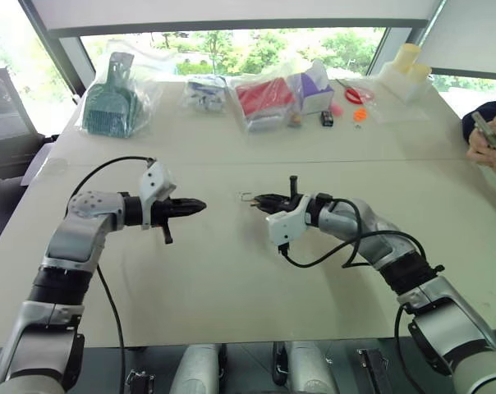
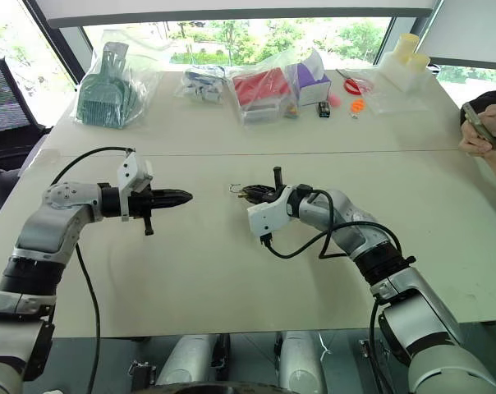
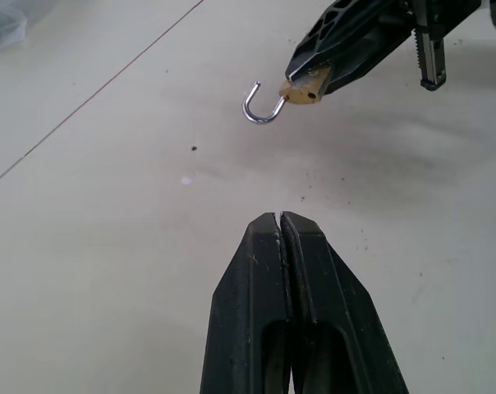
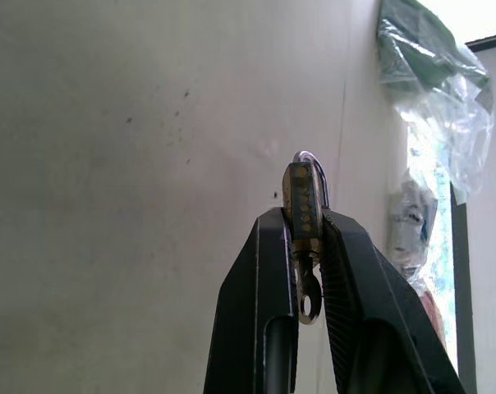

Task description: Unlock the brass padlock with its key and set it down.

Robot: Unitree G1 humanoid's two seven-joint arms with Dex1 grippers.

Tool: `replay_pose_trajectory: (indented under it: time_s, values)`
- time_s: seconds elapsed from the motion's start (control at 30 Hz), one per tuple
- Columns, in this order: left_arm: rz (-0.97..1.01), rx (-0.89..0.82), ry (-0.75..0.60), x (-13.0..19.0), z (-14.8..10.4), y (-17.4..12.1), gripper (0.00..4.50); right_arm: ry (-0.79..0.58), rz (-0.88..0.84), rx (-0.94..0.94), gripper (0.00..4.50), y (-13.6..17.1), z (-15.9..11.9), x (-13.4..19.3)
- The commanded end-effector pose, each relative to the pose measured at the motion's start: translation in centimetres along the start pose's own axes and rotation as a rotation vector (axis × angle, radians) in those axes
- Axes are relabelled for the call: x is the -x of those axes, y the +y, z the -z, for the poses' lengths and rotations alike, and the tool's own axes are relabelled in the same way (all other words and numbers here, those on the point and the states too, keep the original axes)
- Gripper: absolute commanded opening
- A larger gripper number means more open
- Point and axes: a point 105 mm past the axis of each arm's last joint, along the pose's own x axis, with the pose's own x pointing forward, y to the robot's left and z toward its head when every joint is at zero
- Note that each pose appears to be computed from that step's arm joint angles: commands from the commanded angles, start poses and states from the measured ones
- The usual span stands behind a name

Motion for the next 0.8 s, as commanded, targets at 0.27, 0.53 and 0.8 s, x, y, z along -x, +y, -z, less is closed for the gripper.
replay_pose_trajectory:
  time_s: [0.27, 0.53, 0.8]
  values:
    - [0.029, -0.057, -0.044, -0.4, -1.3, -2.8, 0.0, -0.04, -0.008, -0.024, 2.94, 0.0, -0.7, -0.1]
    - [0.057, -0.074, -0.065, -0.8, -2.3, -2.6, 0.0, -0.032, -0.077, -0.212, 4.46, -0.9, -0.9, 2.6]
    - [0.066, -0.066, -0.048, -0.6, -2.0, -2.6, 0.0, -0.027, -0.147, -0.615, 4.46, -2.5, -1.5, 7.2]
